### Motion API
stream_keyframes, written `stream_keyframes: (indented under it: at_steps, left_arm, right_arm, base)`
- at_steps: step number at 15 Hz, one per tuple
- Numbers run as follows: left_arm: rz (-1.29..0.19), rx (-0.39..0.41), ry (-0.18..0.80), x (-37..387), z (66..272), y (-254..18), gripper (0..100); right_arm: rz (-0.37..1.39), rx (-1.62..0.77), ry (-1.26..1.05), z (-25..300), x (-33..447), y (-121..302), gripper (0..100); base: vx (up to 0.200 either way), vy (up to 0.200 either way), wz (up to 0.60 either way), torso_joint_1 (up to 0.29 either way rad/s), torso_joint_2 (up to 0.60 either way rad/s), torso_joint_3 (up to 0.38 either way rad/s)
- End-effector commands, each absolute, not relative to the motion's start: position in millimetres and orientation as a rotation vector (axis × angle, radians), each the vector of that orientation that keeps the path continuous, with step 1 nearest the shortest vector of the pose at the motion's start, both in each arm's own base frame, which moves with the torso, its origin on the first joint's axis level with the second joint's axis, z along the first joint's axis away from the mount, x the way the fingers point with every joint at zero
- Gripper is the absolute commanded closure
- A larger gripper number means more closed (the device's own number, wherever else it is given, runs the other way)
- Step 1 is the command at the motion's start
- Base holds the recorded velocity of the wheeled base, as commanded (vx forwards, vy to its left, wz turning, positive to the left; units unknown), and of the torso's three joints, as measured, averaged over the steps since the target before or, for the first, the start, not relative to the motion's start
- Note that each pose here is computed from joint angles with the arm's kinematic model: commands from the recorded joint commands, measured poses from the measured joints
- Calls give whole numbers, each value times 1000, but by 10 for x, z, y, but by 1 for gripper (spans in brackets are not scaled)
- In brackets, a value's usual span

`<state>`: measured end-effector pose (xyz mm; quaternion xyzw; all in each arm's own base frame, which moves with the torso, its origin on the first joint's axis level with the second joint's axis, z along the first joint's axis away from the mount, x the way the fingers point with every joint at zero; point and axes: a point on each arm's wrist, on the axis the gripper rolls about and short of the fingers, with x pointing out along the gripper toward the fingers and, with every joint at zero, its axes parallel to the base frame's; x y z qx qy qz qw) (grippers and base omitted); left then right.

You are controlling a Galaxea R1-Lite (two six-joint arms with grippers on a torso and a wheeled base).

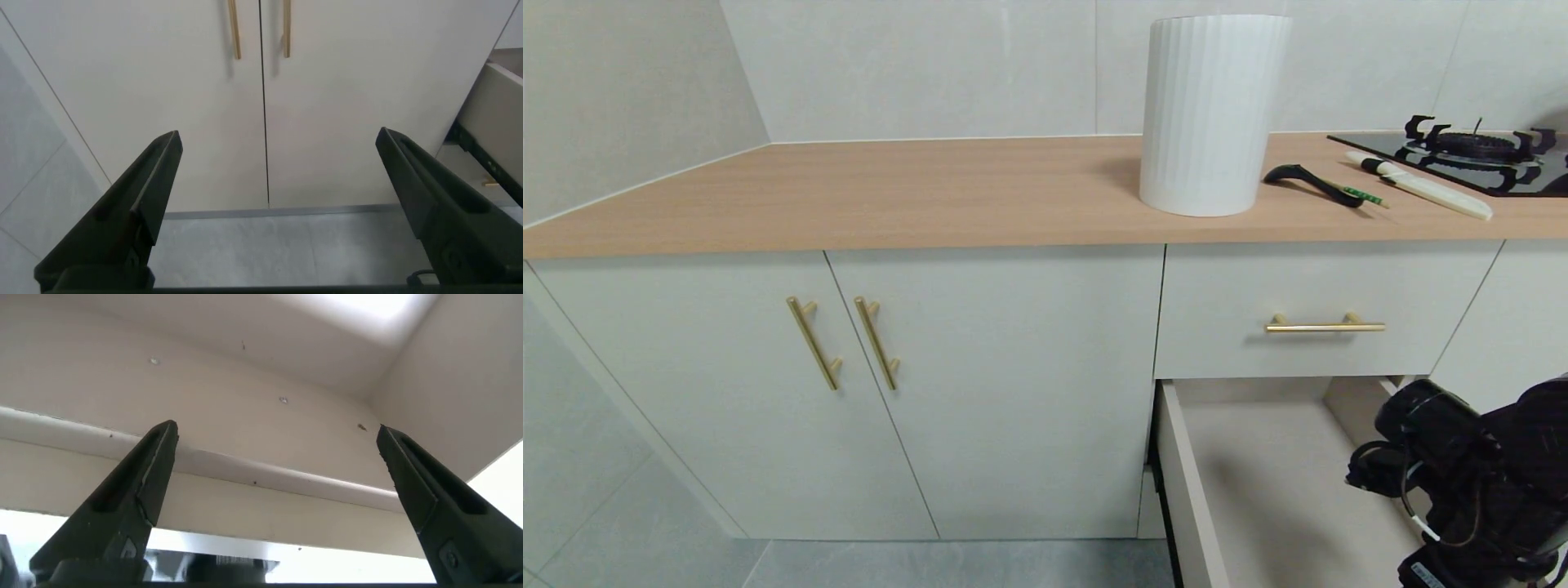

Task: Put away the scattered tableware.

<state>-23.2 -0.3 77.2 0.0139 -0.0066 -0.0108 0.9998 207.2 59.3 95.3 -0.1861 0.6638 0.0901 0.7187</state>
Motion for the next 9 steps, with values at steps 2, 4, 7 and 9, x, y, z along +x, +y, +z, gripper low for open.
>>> stream_keyframes:
  at_steps: [2,4,7,9]
  left_arm:
    - [-21,28,-13,-230,773,-3,0]
    - [-21,28,-11,-230,771,-3,0]
    - [-21,28,-11,-230,771,-3,0]
    - [-21,28,-13,-230,773,-3,0]
  right_arm:
    - [211,-432,1499,950,2036,604,0]
    - [209,-431,1496,957,2029,602,0]
    - [209,-413,1423,1110,1994,591,0]
    - [221,-384,1325,1314,1952,575,0]
  base:
    - [0,0,0,0,0,0]
    - [0,0,0,0,0,0]
    - [0,0,0,0,0,0]
    - [0,0,0,0,0,0]
